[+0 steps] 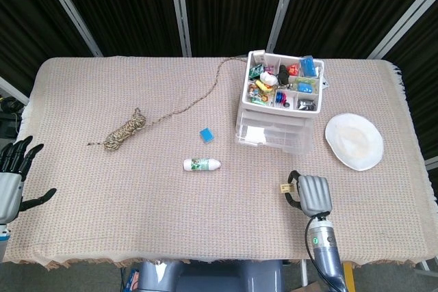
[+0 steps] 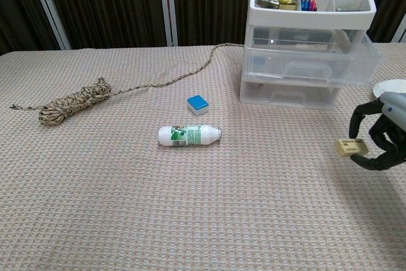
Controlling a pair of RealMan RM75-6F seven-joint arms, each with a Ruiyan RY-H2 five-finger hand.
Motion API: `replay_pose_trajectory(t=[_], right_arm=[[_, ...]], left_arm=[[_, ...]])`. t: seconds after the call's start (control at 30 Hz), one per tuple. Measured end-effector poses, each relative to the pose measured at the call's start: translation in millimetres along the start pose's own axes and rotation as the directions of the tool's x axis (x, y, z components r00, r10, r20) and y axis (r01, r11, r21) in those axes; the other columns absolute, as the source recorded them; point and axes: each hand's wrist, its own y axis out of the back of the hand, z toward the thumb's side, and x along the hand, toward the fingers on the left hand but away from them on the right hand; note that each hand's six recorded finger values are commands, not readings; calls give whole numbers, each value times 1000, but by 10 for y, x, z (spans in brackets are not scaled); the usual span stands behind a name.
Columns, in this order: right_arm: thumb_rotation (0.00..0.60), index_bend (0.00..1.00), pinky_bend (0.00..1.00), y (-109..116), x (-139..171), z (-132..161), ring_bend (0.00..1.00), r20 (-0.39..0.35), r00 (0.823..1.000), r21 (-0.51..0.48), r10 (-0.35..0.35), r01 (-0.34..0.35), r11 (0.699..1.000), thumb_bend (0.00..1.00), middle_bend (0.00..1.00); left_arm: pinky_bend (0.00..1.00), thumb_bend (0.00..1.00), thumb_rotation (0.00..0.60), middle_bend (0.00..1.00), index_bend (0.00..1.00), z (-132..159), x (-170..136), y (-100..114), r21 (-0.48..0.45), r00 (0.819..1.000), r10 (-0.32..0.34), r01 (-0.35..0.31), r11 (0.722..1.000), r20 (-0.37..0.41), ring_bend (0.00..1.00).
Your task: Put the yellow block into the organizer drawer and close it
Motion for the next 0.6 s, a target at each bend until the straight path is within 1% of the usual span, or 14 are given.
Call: replay_pose_trajectory(t=[0.13,0.2,0.33,0.43,0.53,0.6], right_arm=[[600,589,663,251,54,-84,848,23,999,-49,-48,49,998,218,877],[600,589,663,371,67,-72,848,25,997,-76,-73,74,994,218,877],[600,589,663,706,64,-21,849,27,991,-127,-131,133,983,217,877],[600,589,663,956,-9,14,848,31,983,-140,-182,185,973,218,877],[600,589,663,1141,-128,55,848,36,976,-134,-216,218,967,218,877],[600,589,663,1217,-200,84,848,37,973,-130,-226,229,965,218,877]], left_arm=[[0,179,600,0,119,4,1,0,2,1000,1,-1,1000,2,0],[0,179,600,0,120,6,0,0,3,1000,2,-2,1000,2,0],[0,180,600,0,120,7,2,-1,5,1000,3,-3,1000,3,0],[0,179,600,0,121,7,0,0,5,1000,3,-3,1000,3,0],[0,180,600,0,121,5,-2,0,4,1000,3,-3,1000,3,0],[0,180,600,0,121,5,-1,0,4,1000,2,-2,1000,3,0]])
